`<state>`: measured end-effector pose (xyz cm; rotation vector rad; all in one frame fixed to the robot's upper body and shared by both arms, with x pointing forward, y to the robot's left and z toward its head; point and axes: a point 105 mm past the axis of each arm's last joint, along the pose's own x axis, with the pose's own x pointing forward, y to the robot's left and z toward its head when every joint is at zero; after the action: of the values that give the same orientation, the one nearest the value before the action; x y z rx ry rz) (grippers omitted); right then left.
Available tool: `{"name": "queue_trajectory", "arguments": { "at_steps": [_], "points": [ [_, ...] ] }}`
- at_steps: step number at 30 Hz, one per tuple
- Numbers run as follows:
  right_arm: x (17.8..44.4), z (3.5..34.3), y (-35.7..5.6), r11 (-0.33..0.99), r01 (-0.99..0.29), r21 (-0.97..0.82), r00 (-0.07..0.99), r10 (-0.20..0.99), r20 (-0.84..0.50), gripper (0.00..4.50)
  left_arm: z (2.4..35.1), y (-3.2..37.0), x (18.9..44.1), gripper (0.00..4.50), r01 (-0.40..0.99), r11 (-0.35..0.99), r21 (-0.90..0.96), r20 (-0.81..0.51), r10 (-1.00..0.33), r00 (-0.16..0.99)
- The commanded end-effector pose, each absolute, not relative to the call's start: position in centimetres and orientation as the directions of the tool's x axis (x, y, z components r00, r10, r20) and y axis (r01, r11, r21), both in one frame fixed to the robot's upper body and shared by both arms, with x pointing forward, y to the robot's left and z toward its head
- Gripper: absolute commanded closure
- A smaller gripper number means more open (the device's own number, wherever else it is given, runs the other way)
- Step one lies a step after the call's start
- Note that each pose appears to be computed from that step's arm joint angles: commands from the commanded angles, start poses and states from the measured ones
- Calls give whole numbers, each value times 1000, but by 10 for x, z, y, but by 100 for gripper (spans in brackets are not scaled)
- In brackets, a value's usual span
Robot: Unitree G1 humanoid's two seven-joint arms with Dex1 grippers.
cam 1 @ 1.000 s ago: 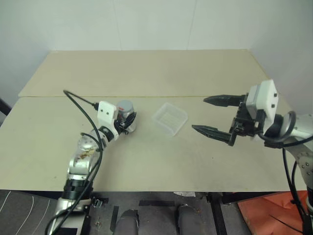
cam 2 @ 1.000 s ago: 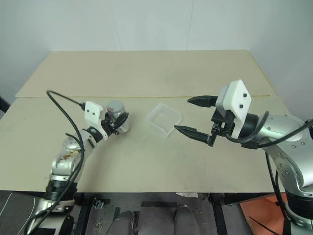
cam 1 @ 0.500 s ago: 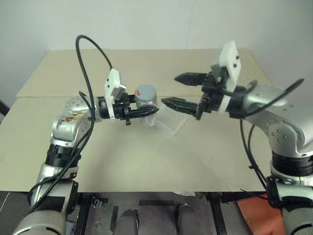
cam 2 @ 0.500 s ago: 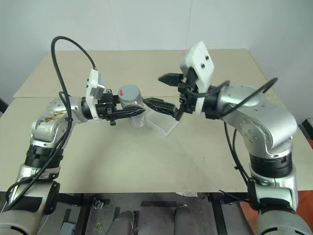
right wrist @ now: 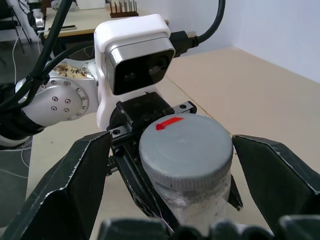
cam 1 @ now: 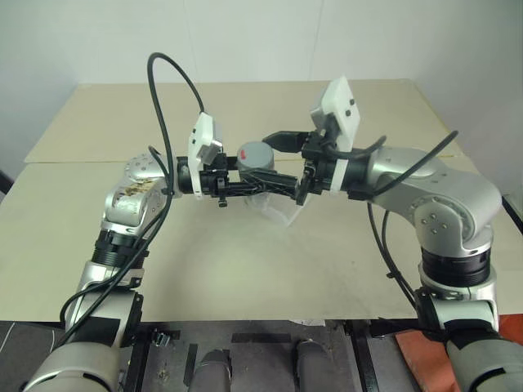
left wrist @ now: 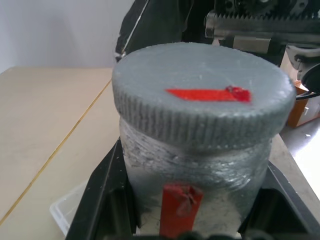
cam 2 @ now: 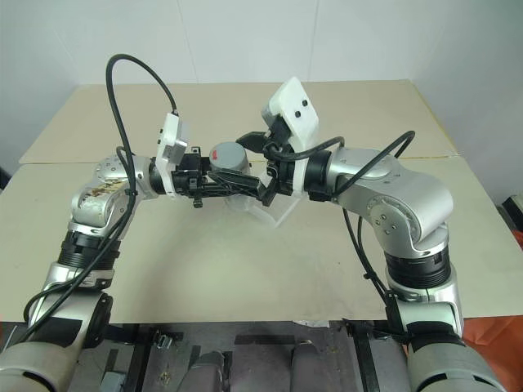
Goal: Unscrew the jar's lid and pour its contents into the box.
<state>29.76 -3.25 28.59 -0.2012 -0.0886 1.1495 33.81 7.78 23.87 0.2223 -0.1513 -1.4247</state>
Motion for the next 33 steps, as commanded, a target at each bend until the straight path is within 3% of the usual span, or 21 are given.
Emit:
{"name": "queue_trajectory", "arguments": {
  "at_steps": [1, 11, 14, 17, 22, 26, 29, 33],
  "points": [
    [298, 298, -27, 401, -882, -249, 415, 910, -5, 0, 252, 75, 336, 255, 948, 112, 298, -15, -992, 122],
    [297, 296, -20, 393, -882, -259, 403, 915, 15, 0, 248, 76, 329, 255, 952, 105, 289, -15, -993, 114],
    [296, 294, -18, 396, -878, -269, 406, 914, 20, 64, 244, 76, 324, 255, 956, 95, 276, -20, -994, 104],
    [297, 296, -19, 413, -864, -289, 421, 906, 37, 163, 242, 73, 322, 255, 959, 91, 269, -22, -995, 100],
    [291, 296, -20, 379, -876, -297, 387, 922, 35, 176, 242, 72, 318, 255, 962, 73, 262, -4, -997, 77],
    [278, 290, -22, 225, -924, -310, 237, 971, -4, 176, 249, 71, 310, 255, 958, 6, 286, -7, -1000, 8],
    [259, 284, -27, -20, -943, -331, -11, 1000, -29, 176, 254, 73, 296, 255, 951, -108, 289, -35, -994, -102],
    [251, 278, -35, -249, -913, -324, -235, 969, -81, 176, 256, 75, 277, 255, 929, -233, 287, -53, -972, -227]
  ]
}}
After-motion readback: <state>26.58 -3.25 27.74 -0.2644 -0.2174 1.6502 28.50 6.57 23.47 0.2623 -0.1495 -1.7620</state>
